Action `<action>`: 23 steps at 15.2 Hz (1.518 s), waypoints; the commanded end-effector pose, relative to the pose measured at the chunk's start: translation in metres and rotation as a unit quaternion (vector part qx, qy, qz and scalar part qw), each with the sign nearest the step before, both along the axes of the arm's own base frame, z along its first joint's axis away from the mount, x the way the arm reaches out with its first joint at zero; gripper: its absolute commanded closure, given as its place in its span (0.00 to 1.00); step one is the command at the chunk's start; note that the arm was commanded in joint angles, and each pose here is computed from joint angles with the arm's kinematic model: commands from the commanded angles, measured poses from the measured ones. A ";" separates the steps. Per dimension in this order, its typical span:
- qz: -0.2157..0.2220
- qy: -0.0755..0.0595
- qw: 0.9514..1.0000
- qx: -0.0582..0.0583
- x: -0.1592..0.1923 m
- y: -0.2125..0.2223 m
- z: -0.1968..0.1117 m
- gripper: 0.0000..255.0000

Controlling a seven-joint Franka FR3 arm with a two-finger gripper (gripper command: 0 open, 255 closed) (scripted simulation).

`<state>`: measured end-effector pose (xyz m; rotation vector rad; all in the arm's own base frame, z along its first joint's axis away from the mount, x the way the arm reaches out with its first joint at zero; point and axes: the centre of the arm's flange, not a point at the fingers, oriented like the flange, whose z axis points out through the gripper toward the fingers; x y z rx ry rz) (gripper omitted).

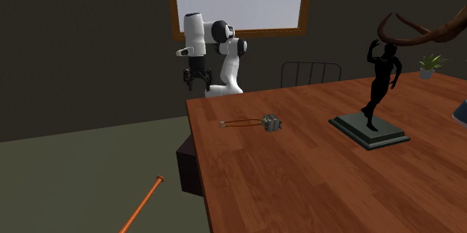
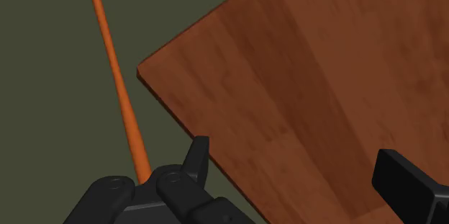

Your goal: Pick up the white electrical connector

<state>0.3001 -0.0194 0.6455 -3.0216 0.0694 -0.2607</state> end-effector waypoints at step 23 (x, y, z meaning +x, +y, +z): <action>-0.433 0.066 0.899 -0.014 0.132 0.278 0.000 0.00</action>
